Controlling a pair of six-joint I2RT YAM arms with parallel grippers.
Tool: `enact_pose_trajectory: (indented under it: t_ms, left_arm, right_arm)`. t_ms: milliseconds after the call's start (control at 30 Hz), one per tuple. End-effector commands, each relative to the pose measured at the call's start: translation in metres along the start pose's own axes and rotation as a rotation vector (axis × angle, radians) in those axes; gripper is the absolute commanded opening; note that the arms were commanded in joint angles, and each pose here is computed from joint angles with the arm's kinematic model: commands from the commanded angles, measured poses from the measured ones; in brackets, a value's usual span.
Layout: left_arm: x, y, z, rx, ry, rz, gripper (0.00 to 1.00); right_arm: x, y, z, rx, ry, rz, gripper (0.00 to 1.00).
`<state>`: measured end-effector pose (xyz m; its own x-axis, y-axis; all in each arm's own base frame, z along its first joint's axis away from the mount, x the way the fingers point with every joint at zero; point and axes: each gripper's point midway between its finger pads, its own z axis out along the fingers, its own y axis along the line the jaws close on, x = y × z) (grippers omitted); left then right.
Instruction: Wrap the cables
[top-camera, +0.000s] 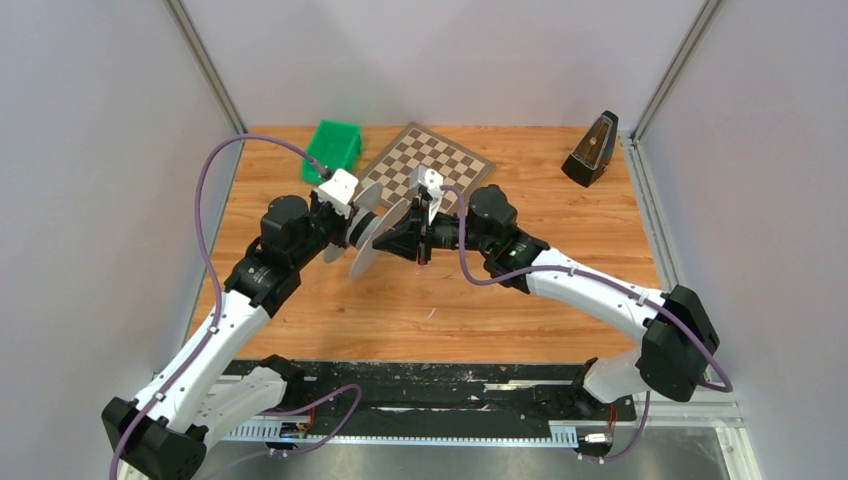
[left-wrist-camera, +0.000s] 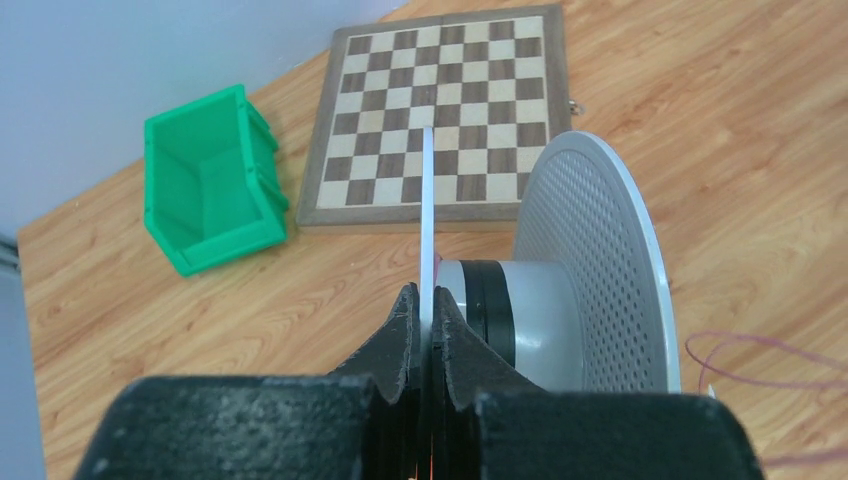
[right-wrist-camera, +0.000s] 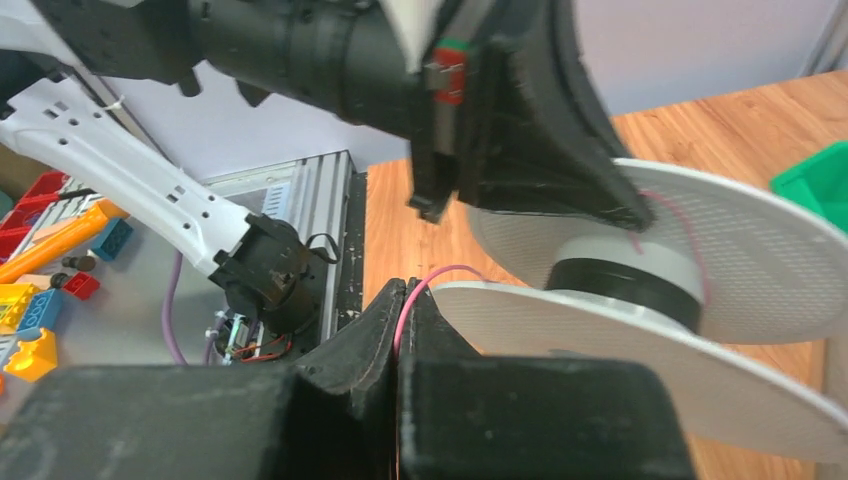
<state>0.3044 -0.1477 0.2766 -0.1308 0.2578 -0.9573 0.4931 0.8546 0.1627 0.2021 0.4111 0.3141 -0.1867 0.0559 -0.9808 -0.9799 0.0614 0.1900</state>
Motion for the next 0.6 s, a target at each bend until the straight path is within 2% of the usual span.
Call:
enact_pose_trajectory:
  t_ms: [0, 367, 567]
  left_arm:
    - [-0.020, -0.012, -0.010, 0.096, -0.090, 0.132, 0.00]
    - [-0.011, -0.044, -0.026, 0.290, -0.039, 0.148, 0.00]
    - [-0.029, -0.056, -0.044, 0.363, -0.046, 0.078, 0.00]
  right_arm:
    - [-0.008, -0.018, -0.004, 0.046, 0.018, -0.014, 0.01]
    - [-0.008, -0.069, -0.026, 0.203, 0.081, -0.051, 0.02]
    - [-0.003, -0.069, -0.056, 0.264, 0.115, -0.144, 0.02]
